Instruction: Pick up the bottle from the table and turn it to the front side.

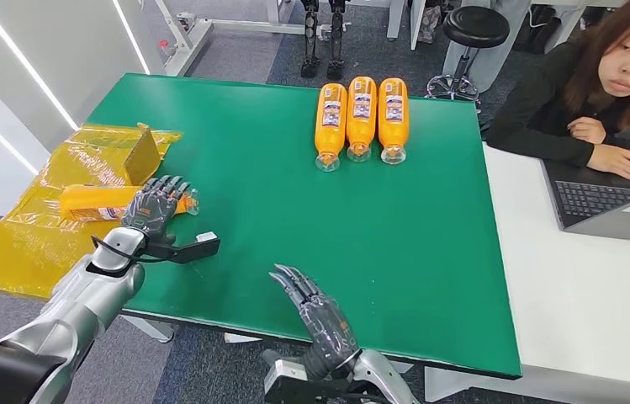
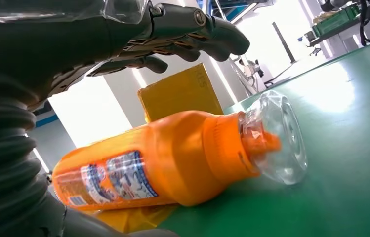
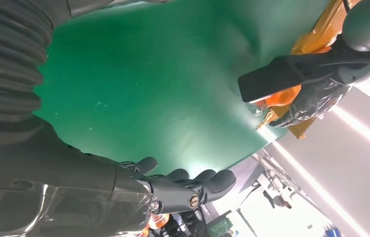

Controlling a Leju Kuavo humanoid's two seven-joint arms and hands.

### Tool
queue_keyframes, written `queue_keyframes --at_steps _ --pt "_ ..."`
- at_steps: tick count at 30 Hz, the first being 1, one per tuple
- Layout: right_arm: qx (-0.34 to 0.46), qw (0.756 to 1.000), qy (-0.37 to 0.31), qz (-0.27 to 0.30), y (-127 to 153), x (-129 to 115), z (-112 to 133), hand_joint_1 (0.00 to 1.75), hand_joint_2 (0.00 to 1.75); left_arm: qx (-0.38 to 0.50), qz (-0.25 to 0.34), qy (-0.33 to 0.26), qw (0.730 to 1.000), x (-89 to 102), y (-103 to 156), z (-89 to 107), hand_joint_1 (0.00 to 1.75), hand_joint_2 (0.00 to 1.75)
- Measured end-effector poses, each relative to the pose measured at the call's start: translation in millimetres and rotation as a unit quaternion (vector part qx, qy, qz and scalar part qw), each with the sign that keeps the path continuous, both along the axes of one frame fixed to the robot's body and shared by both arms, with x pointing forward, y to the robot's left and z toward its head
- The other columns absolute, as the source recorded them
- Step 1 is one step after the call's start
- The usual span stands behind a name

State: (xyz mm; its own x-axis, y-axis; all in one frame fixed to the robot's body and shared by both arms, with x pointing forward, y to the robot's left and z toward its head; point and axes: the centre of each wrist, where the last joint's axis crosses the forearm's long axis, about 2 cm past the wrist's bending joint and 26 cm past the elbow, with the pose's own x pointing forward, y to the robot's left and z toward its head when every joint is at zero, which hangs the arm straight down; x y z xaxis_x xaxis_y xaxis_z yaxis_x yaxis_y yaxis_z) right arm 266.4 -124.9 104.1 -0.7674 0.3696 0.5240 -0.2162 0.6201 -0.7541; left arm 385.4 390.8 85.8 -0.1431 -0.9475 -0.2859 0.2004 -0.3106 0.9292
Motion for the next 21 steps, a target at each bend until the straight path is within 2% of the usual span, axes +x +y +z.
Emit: queue_keyframes --at_steps 5,8,10,12,13,14,15,17,19,21 --pt "0.001 1.0 -0.002 0.001 0 0 0 0.0 1.75 0.004 -0.02 -0.006 1.0 0.3 -1 0.5 0.0 1.75" --pt "0.003 1.0 -0.002 -0.005 -1 0 0 0.0 1.75 -0.02 -0.056 -0.043 0.997 1.3 -4 2.7 0.0 1.75" --pt "0.004 1.0 -0.004 -0.015 -2 1 0 0.0 1.75 -0.079 -0.093 -0.082 0.989 1.6 -10 4.0 0.0 1.75" --pt "0.005 0.999 -0.007 -0.031 -6 0 -2 0.0 1.75 -0.209 -0.123 -0.117 0.963 -3.2 -23 0.3 0.0 1.75" --pt "0.007 0.999 -0.009 -0.039 -8 -1 -3 0.0 1.75 -0.302 -0.125 -0.129 0.936 -10.0 -32 -4.3 0.0 1.75" --pt "0.01 0.999 -0.011 -0.047 -11 -1 -5 0.0 1.75 -0.405 -0.123 -0.131 0.896 -19.9 -43 -9.4 0.0 1.75" --pt "0.015 0.998 -0.012 -0.054 -14 -1 -6 0.0 1.75 -0.504 -0.121 -0.127 0.846 -32.3 -55 -13.5 0.0 1.75" --pt "0.027 0.997 -0.014 -0.07 -22 0 -8 0.0 1.75 -0.663 -0.139 -0.109 0.727 -60.5 -83 -13.0 0.0 1.75" --pt "0.037 0.995 -0.014 -0.088 -29 1 -9 0.0 1.75 -0.745 -0.179 -0.091 0.636 -86.2 -108 -2.5 0.0 1.75" --pt "0.045 0.994 -0.014 -0.103 -35 -1 -9 0.0 1.75 -0.792 -0.227 -0.055 0.564 -106.2 -129 9.9 0.0 1.75"
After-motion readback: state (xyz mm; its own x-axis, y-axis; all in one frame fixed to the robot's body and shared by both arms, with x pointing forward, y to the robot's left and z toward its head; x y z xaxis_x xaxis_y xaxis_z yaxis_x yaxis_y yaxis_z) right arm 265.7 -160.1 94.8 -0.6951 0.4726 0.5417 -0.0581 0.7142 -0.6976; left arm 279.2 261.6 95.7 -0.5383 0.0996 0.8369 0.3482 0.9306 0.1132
